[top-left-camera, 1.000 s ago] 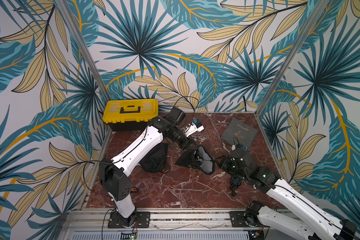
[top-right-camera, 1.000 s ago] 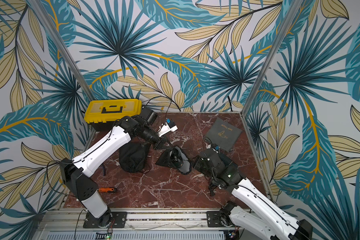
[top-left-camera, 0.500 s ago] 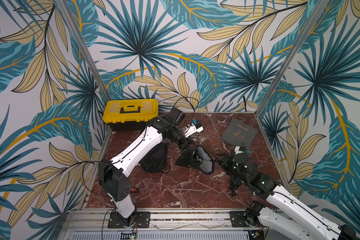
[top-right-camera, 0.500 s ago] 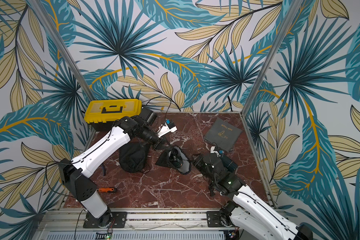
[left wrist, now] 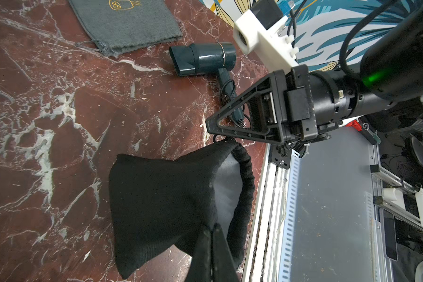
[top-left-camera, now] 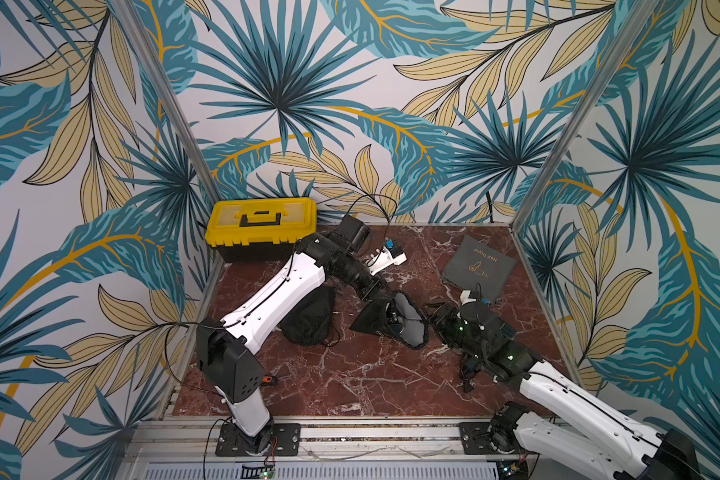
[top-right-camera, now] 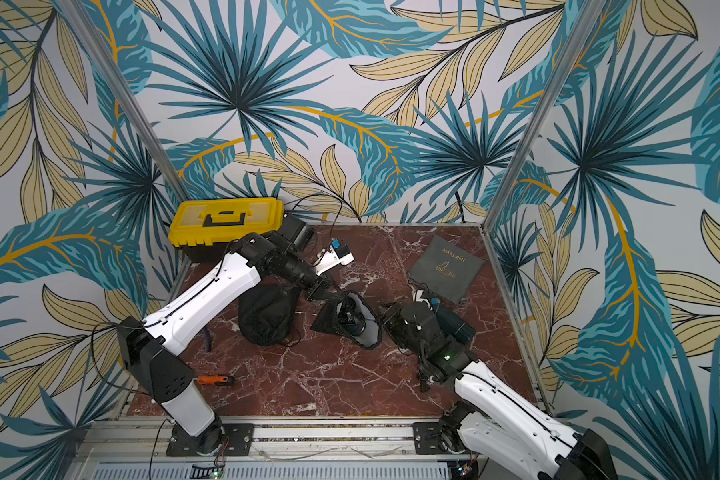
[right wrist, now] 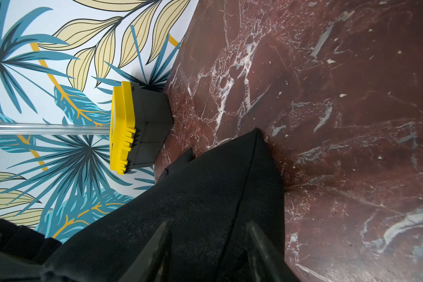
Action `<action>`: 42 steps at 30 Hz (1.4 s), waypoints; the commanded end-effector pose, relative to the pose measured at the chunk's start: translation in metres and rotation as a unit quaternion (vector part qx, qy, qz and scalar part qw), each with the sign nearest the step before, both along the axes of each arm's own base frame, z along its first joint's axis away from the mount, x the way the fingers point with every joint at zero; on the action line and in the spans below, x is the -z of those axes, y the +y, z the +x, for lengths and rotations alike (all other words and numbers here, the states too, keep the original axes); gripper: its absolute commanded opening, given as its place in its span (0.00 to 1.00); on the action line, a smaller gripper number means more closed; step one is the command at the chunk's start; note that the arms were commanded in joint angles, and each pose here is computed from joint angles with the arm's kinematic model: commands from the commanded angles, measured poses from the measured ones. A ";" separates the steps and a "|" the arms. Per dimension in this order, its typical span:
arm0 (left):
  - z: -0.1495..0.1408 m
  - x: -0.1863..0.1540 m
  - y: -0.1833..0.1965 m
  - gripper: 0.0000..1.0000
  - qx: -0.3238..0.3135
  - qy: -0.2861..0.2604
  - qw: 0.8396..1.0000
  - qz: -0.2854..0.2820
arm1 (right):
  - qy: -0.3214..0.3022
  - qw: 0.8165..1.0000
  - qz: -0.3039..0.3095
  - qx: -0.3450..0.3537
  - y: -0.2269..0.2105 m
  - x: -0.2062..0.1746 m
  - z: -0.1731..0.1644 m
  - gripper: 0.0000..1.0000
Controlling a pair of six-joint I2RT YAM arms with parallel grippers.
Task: Pack away hair dryers
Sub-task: Pull the drawstrings on both sides of the drawstring bag.
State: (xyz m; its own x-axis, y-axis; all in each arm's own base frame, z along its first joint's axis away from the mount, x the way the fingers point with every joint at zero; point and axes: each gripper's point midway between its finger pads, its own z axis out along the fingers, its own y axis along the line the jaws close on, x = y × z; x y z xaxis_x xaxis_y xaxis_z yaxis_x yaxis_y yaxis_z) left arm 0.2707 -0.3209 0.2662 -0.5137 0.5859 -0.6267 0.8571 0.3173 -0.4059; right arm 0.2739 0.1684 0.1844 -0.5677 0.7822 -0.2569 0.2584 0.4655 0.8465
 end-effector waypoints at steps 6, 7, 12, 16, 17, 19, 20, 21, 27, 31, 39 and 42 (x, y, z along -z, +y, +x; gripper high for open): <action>-0.001 -0.003 0.004 0.00 0.001 -0.004 1.000 -0.004 | 0.016 1.000 0.019 0.002 0.000 0.014 -0.004 0.39; 0.000 -0.003 0.004 0.00 -0.001 -0.004 1.000 -0.003 | 0.017 1.000 0.019 0.003 -0.001 0.016 -0.005 0.38; 0.001 -0.004 0.004 0.00 -0.002 -0.004 1.000 -0.005 | 0.027 0.999 0.017 0.008 -0.004 0.022 -0.008 0.35; 0.002 -0.003 0.005 0.00 -0.003 -0.004 1.000 -0.002 | 0.027 0.999 0.016 0.009 -0.005 0.024 -0.008 0.29; 0.002 -0.003 0.004 0.00 -0.003 -0.004 1.000 -0.003 | 0.027 0.999 0.015 0.010 -0.005 0.024 -0.008 0.27; 0.002 -0.001 0.004 0.00 -0.003 -0.002 1.000 -0.001 | 0.024 1.000 0.015 0.012 -0.006 0.023 -0.007 0.22; 0.002 0.000 0.004 0.00 -0.002 -0.001 1.000 -0.001 | 0.021 1.000 0.015 0.015 -0.008 0.022 -0.006 0.16; 0.003 0.001 0.004 0.00 -0.002 -0.001 1.000 0.000 | 0.019 1.000 0.014 0.016 -0.009 0.020 -0.005 0.12; 0.005 0.016 0.006 0.00 -0.004 0.017 1.000 0.018 | 0.003 1.000 -0.003 0.019 -0.011 0.006 0.003 0.00; 0.009 0.014 0.010 0.05 -0.008 0.016 1.000 0.013 | -0.004 1.000 -0.018 0.009 -0.006 -0.005 0.010 0.00; 0.019 0.002 0.026 0.59 -0.028 0.025 0.999 -0.013 | -0.011 0.999 -0.041 -0.017 0.005 -0.014 0.021 0.00; 0.019 0.003 0.029 0.59 -0.028 0.029 0.999 -0.017 | -0.020 0.998 -0.042 -0.033 0.011 -0.017 0.022 0.00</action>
